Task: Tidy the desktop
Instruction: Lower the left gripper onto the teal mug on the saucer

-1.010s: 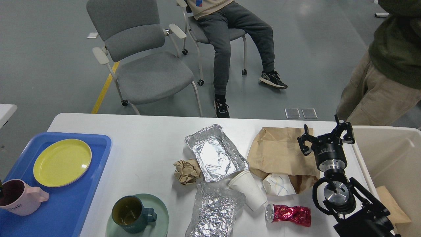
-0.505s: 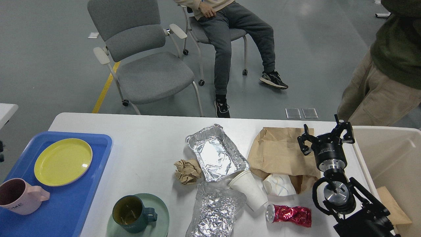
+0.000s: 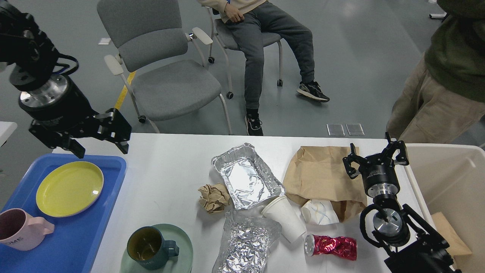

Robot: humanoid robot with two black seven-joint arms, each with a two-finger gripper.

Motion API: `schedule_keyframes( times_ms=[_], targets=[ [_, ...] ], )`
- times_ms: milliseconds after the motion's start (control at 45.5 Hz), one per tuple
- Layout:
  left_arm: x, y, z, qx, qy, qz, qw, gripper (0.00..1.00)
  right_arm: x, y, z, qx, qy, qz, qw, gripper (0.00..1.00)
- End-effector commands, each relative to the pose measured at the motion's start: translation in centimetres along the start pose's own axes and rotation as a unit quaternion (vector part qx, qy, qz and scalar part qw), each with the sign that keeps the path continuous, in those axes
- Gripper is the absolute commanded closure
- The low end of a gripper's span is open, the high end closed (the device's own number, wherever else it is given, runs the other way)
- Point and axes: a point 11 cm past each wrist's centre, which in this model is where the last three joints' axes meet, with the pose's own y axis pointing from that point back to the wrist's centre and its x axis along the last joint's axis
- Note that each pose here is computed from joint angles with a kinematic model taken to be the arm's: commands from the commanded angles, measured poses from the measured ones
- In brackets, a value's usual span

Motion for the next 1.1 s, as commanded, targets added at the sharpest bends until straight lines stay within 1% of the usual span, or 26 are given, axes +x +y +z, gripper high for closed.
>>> schedule_keyframes(
  times_ms=[0,132,242,505,637,768,944,1076],
  targets=[
    [-2.1,0.0,1.5,0.013,0.000,0.024,1.000,0.09,0.0,0.0,0.0,0.000,0.000,0.001,1.000,0.00],
    [-2.6,-0.4,1.2,0.021,0.002,0.025,0.999,0.09,0.0,0.0,0.0,0.000,0.000,0.000,1.000,0.00],
    [-3.0,-0.8,0.5,0.022,0.011,0.010,1.000,0.09,0.0,0.0,0.0,0.000,0.001,0.000,1.000,0.00],
    [-3.8,-3.1,-1.1,0.026,0.035,-0.027,0.999,0.08,-0.1,0.0,0.0,0.000,-0.001,-0.001,1.000,0.00],
    [-4.3,-5.0,-2.2,0.029,0.051,-0.042,0.997,0.09,0.0,0.0,0.0,0.000,0.000,0.001,1.000,0.00],
    [-5.0,-7.9,-4.3,0.035,0.073,-0.045,0.996,0.09,0.0,0.0,0.0,0.000,-0.001,0.000,1.000,0.00],
    [-5.9,-12.7,-7.1,0.068,0.061,-0.040,0.995,0.12,-0.1,0.0,0.0,0.000,-0.001,-0.001,1.000,0.00],
    [-7.0,-16.3,-7.5,0.063,0.050,-0.052,0.995,0.12,0.0,0.0,0.0,0.000,0.000,0.000,1.000,0.00]
  ],
)
